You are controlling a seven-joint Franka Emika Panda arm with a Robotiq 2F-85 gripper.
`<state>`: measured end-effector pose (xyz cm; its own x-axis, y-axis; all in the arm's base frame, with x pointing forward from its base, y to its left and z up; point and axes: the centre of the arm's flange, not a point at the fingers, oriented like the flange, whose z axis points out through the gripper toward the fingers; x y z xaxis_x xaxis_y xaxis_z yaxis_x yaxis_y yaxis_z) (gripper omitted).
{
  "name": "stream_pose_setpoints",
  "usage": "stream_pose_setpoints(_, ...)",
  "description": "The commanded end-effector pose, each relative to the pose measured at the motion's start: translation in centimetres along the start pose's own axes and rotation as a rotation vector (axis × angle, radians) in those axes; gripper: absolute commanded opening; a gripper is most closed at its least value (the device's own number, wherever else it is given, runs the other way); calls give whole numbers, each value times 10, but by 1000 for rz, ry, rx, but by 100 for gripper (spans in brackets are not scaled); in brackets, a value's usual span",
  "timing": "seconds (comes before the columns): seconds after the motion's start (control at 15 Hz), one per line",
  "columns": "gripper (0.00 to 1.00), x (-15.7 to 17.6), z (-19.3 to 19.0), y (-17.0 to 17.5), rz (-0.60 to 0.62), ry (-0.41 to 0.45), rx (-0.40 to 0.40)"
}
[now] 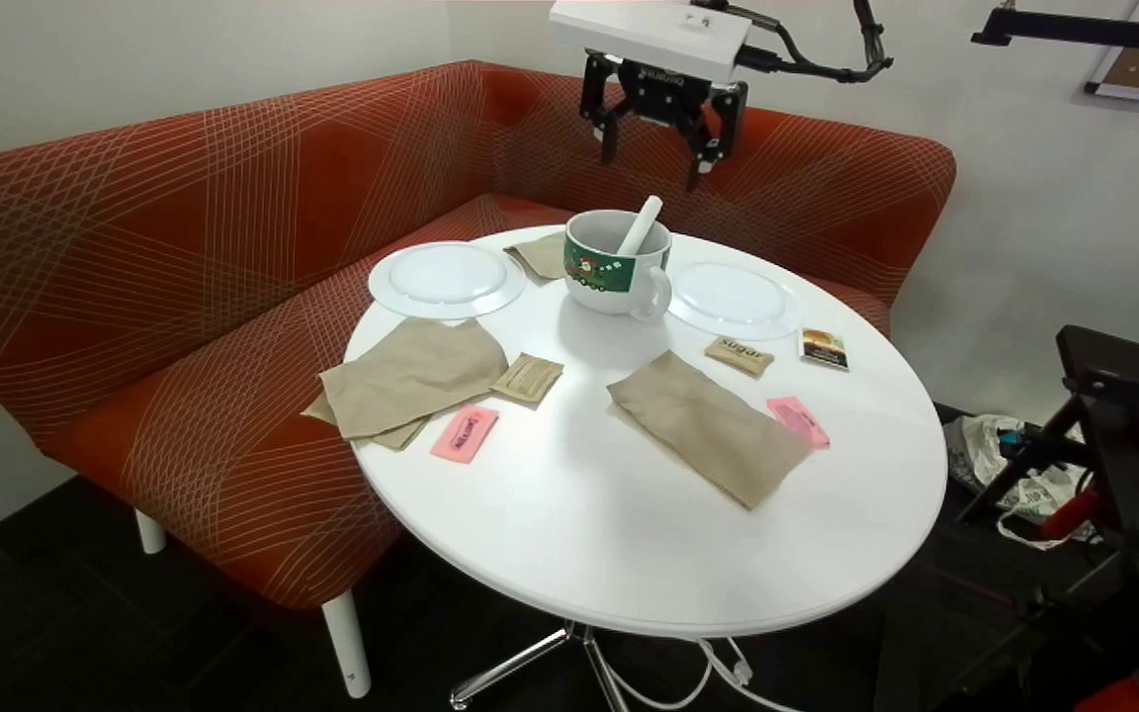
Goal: Get the marker from the green mug then put it on the table
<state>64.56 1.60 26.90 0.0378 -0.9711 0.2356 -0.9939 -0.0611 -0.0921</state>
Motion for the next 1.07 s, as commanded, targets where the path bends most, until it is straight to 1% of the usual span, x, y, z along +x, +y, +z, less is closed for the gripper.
stream_pose_setpoints(0.0,100,0,12,-18,11,15,-25)
stream_pose_setpoints(0.33,99,-4,26,-23,8,14,-40)
stream_pose_setpoints(0.47,77,-5,30,-24,6,13,-44)
stream_pose_setpoints(0.6,62,-6,34,-25,6,12,-48)
stream_pose_setpoints(0.73,57,-5,38,-25,6,11,-55)
stream_pose_setpoints(0.87,59,-5,41,-26,8,11,-60)
stream_pose_setpoints(0.93,63,-5,43,-27,9,9,-63)
stream_pose_setpoints(1.0,63,-5,45,-28,11,9,-65)
